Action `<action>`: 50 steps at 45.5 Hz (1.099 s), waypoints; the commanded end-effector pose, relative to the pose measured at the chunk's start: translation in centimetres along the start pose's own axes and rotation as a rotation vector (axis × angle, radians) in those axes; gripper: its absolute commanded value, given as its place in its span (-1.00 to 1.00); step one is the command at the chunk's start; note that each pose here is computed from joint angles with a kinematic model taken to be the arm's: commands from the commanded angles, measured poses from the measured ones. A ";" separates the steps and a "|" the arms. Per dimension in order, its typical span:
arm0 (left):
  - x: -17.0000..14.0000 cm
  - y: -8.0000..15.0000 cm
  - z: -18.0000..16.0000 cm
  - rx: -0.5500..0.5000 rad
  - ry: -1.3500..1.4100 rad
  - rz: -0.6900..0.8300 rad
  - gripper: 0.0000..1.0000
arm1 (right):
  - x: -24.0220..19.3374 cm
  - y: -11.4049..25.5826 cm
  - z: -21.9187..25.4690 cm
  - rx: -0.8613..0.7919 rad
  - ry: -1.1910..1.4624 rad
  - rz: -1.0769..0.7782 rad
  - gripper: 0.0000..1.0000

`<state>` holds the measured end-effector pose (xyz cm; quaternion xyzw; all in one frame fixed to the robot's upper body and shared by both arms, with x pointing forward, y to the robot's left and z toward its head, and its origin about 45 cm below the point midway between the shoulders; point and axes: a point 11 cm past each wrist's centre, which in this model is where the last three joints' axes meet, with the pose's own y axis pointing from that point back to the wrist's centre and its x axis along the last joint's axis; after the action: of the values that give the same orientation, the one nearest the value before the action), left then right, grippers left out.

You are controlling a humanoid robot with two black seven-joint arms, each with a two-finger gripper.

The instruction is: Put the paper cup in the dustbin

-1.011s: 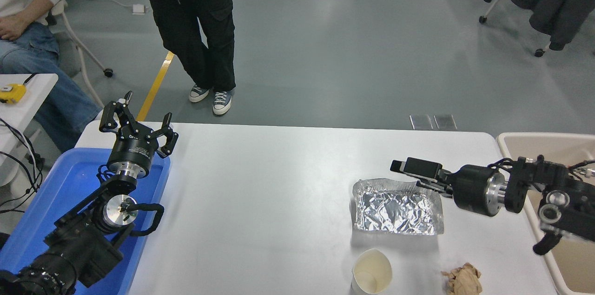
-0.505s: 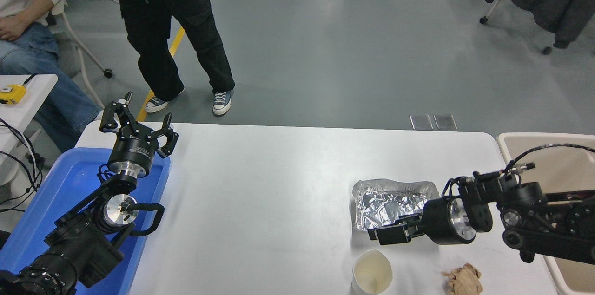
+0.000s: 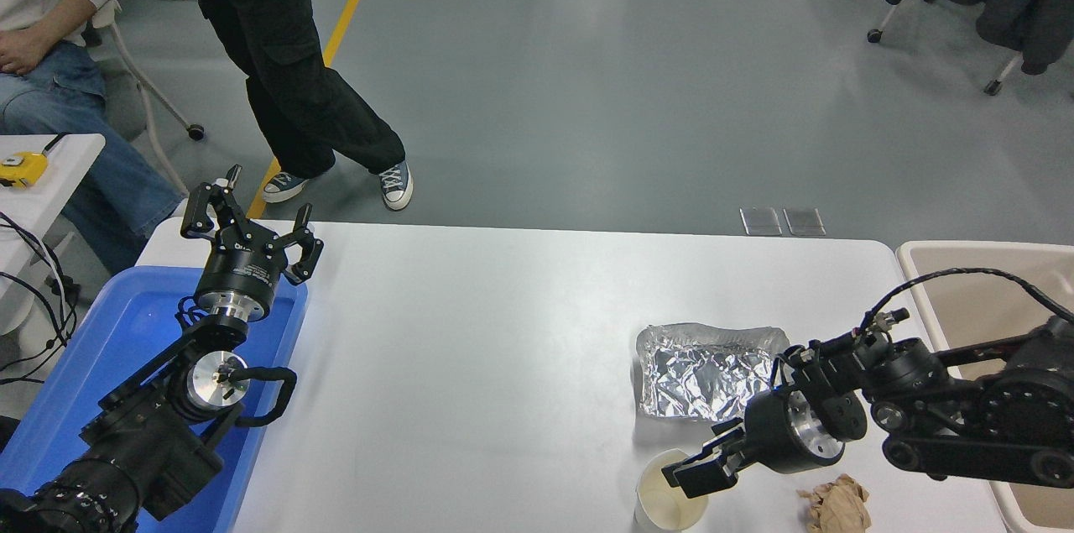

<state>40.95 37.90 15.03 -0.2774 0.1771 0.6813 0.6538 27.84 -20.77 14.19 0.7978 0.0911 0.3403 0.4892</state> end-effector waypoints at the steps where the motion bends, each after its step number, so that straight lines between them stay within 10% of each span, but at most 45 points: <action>1: 0.0 0.0 0.0 0.000 0.000 0.000 1.00 | -0.3 -1.1 0.0 -0.001 0.010 -0.012 0.96; 7: 0.0 0.0 0.0 0.000 0.000 0.000 1.00 | -0.4 -1.6 0.0 -0.001 0.009 -0.015 0.91; 15: 0.0 0.0 0.0 0.000 -0.001 0.001 1.00 | -0.6 -1.6 0.3 -0.009 0.006 -0.019 0.38; 29: 0.0 0.0 0.0 0.000 0.000 0.000 1.00 | 0.0 -1.2 0.9 -0.029 0.012 -0.005 -0.99; 50: 0.0 0.0 0.0 0.000 0.000 0.000 1.00 | 0.3 -0.6 0.9 0.009 0.011 0.003 -1.00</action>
<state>40.95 37.90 15.04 -0.2775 0.1771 0.6813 0.6538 28.63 -20.71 13.23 0.7951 0.0962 0.3457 0.4889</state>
